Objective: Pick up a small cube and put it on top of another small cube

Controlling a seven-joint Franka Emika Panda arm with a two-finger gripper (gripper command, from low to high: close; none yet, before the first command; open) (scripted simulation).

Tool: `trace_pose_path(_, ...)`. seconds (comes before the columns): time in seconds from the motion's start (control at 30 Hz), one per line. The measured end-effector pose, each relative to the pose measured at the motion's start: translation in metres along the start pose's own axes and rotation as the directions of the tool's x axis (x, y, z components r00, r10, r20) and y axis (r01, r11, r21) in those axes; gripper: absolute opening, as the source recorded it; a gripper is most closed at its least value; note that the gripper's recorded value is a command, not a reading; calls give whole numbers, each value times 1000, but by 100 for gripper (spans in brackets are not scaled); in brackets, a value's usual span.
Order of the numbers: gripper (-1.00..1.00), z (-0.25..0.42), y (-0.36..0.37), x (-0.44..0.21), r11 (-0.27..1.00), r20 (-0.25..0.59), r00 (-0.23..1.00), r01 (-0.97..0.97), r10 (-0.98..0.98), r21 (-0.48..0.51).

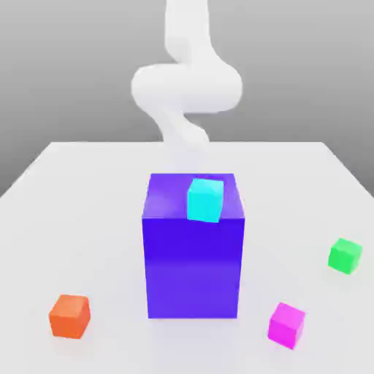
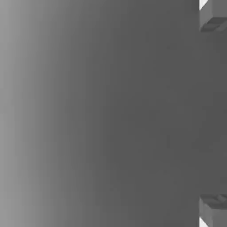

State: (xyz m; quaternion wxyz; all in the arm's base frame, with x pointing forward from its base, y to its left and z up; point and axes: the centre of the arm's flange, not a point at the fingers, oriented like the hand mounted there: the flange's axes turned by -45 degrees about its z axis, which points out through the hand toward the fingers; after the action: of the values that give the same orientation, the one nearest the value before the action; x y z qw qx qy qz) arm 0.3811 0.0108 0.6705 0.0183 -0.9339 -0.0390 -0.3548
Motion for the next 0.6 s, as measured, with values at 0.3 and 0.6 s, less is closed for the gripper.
trace_pose_path(0.3,0,184,-60,-48,945,224,930,245,-293,218)
trace_pose_path(0.6,0,320,-131,-163,796,358,722,453,-592,403)
